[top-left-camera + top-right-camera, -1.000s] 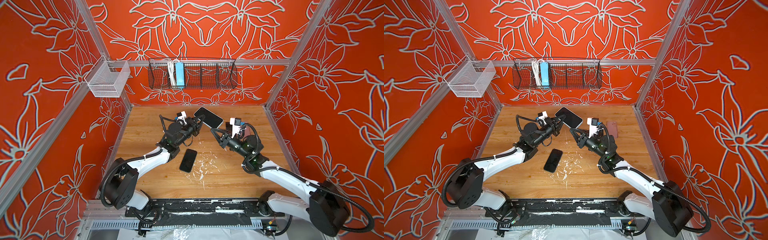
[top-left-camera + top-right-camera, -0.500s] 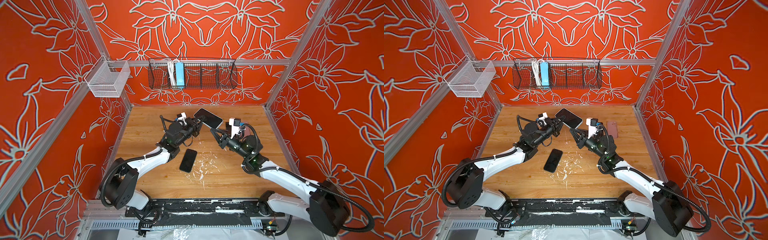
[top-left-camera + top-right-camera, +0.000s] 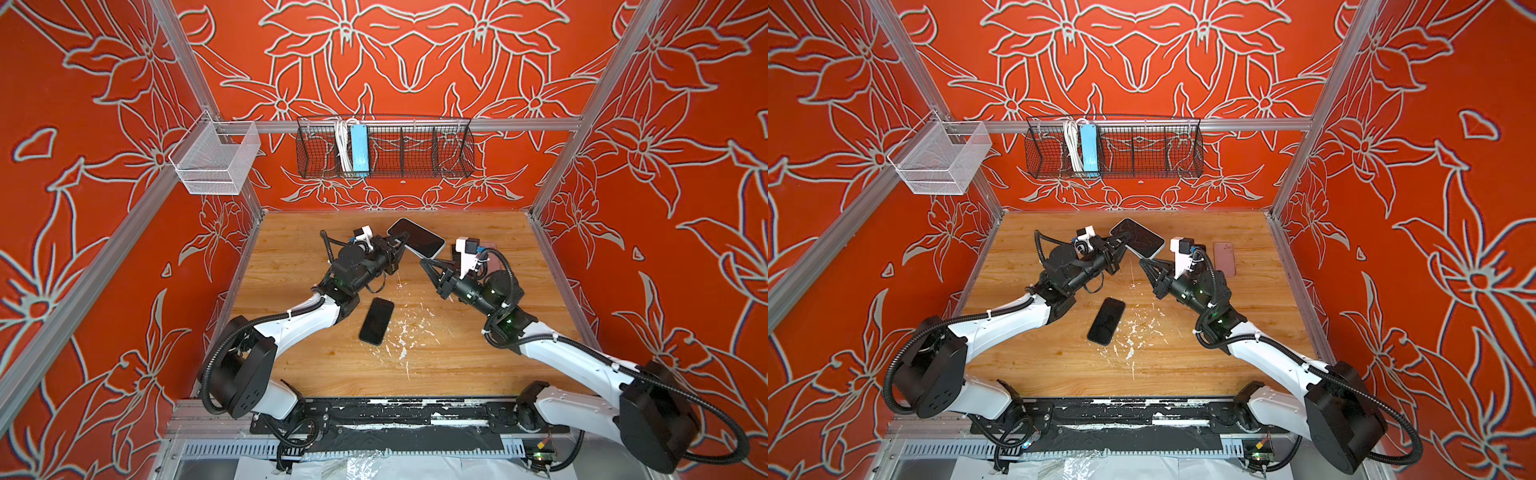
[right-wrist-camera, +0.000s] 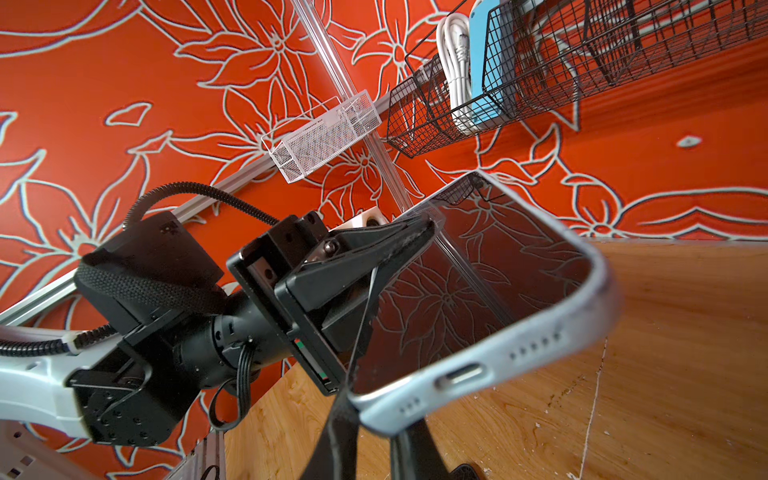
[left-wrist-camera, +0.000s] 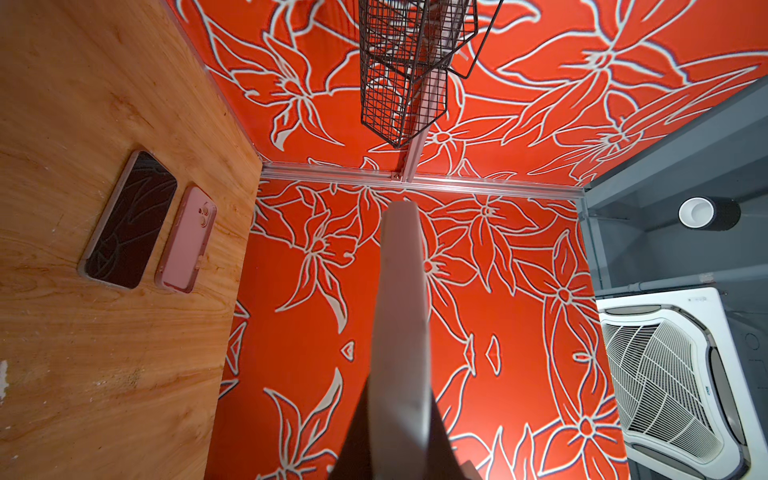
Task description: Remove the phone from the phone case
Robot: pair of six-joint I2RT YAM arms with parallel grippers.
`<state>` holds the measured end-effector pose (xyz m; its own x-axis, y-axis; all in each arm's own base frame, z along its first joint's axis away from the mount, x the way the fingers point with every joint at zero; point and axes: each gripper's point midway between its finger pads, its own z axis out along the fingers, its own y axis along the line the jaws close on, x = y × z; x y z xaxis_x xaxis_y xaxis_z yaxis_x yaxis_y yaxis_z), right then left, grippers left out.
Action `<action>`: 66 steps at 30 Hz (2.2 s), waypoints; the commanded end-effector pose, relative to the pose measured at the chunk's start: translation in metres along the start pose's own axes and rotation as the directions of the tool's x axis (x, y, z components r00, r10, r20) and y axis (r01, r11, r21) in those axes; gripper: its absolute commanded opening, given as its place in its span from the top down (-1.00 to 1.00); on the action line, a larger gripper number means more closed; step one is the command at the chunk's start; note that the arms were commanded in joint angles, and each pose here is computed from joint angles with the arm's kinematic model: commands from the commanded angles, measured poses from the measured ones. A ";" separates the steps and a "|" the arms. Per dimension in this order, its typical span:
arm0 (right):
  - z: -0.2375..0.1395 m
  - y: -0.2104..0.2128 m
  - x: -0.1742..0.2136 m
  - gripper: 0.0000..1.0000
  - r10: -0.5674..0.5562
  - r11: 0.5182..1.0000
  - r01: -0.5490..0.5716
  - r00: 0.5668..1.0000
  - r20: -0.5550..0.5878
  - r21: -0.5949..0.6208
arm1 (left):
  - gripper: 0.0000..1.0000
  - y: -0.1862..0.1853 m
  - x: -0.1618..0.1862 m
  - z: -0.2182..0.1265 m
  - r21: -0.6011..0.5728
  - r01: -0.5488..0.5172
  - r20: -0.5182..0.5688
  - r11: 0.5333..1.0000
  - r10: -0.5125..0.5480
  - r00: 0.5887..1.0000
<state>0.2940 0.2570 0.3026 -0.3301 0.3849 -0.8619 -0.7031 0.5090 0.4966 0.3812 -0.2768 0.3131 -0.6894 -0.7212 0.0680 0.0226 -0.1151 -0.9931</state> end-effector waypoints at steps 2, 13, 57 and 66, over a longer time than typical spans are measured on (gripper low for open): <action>-0.006 -0.023 0.014 0.90 -0.002 0.996 0.005 0.999 -0.034 0.087 | 1.00 -0.063 0.033 -0.008 0.173 -0.012 -0.116 0.985 0.033 0.993; -0.010 -0.038 0.014 0.97 0.100 0.992 -0.098 0.995 -0.028 0.078 | 1.00 -0.085 0.042 -0.016 0.234 -0.036 -0.154 0.972 0.074 0.985; -0.026 -0.013 0.016 0.53 0.093 0.995 -0.097 0.970 -0.225 -0.006 | 1.00 -0.094 0.048 -0.009 0.318 -0.294 -0.236 0.901 0.376 0.896; -0.037 0.017 0.006 0.15 -0.004 0.993 -0.034 0.948 -0.317 -0.114 | 1.00 -0.095 0.033 -0.011 0.308 -0.371 -0.271 0.876 0.455 0.848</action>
<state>0.2711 0.2397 0.2855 -0.5457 0.1747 -0.8195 -0.7015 0.4397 0.5609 0.3617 -0.2894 0.3714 -0.8056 -0.5064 -0.3075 0.3608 -0.0075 -0.9326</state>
